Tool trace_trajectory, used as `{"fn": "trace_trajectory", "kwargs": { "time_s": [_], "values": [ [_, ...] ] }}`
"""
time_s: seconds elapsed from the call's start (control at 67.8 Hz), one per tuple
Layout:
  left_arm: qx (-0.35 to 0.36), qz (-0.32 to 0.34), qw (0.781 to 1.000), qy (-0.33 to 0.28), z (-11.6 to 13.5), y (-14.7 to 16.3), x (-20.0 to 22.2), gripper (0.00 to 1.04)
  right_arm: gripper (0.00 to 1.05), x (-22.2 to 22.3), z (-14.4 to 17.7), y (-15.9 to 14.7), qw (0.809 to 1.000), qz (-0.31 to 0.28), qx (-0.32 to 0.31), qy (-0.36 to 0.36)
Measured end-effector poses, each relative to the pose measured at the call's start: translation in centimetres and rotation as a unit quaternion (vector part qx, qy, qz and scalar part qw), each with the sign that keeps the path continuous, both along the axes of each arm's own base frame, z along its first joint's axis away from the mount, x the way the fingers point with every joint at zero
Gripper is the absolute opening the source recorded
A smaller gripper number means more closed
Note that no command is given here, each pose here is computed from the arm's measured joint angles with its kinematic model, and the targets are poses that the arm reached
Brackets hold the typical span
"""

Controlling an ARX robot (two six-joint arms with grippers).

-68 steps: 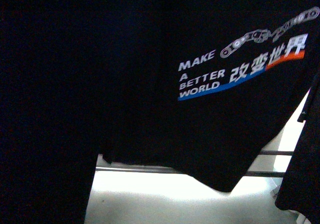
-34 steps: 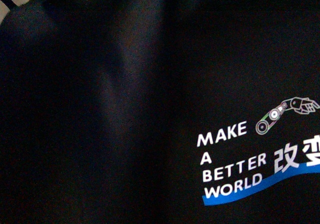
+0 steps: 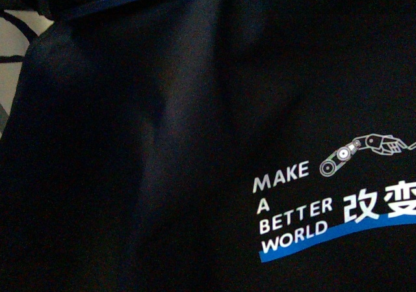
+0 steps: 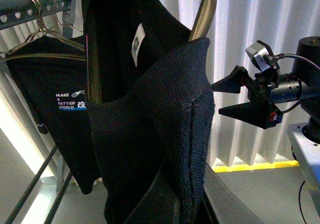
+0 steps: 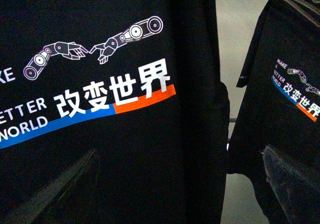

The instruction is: Hang clothes on hanger

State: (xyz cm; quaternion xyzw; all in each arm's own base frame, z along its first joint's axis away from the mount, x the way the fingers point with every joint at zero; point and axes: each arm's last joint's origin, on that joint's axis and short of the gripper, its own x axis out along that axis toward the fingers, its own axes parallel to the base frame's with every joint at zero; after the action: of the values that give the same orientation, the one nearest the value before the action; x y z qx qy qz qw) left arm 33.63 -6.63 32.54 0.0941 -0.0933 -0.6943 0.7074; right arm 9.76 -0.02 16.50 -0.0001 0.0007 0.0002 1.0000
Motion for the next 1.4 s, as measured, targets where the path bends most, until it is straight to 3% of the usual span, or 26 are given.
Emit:
{"fn": "trace_trajectory", "kwargs": {
  "time_s": [0.089, 0.177, 0.266, 0.413, 0.575, 0.708, 0.782, 0.93, 1.121, 1.402],
  "values": [
    [0.0, 0.0, 1.0, 0.0, 0.0, 0.0, 0.0, 0.04, 0.97, 0.0, 0.0, 0.0, 1.0, 0.0, 0.0, 0.0],
    [0.0, 0.003, 1.0, 0.0, 0.0, 0.0, 0.0, 0.04, 0.97, 0.5, 0.8, -0.8, 0.985, 0.144, 0.071, 0.07],
    [0.0, 0.001, 1.0, -0.001, 0.0, -0.1, 0.0, 0.04, 0.97, 1.4, 3.3, -2.7, 0.975, 0.196, 0.086, 0.058],
    [0.0, 0.005, 1.0, -0.002, 0.0, 0.1, 0.0, 0.04, 0.97, 6.2, 11.7, -7.6, 0.973, 0.225, -0.038, -0.011],
    [0.0, 0.004, 1.0, -0.002, 0.0, 0.0, 0.0, 0.04, 0.97, 10.4, 15.4, -8.5, 0.956, 0.262, -0.132, -0.023],
    [0.0, 0.003, 1.0, -0.002, 0.0, 0.0, 0.0, 0.04, 0.97, 13.0, 18.5, -7.5, 0.922, 0.278, -0.266, -0.052],
    [0.0, 0.002, 1.0, -0.002, 0.0, 0.0, 0.0, 0.04, 0.97, 14.2, 20.3, -6.6, 0.888, 0.272, -0.362, -0.086],
    [0.0, 0.003, 1.0, -0.002, 0.0, 0.0, 0.0, 0.04, 0.97, 16.0, 23.0, -4.8, 0.828, 0.247, -0.485, -0.136],
    [0.0, 0.003, 1.0, -0.002, 0.1, 0.0, 0.0, 0.04, 0.97, 17.9, 24.8, -3.2, 0.778, 0.227, -0.569, -0.141],
    [0.0, 0.003, 1.0, -0.002, 0.0, 0.0, 0.0, 0.04, 0.97, 20.0, 24.6, -1.6, 0.739, 0.232, -0.615, -0.149]
  ]
}}
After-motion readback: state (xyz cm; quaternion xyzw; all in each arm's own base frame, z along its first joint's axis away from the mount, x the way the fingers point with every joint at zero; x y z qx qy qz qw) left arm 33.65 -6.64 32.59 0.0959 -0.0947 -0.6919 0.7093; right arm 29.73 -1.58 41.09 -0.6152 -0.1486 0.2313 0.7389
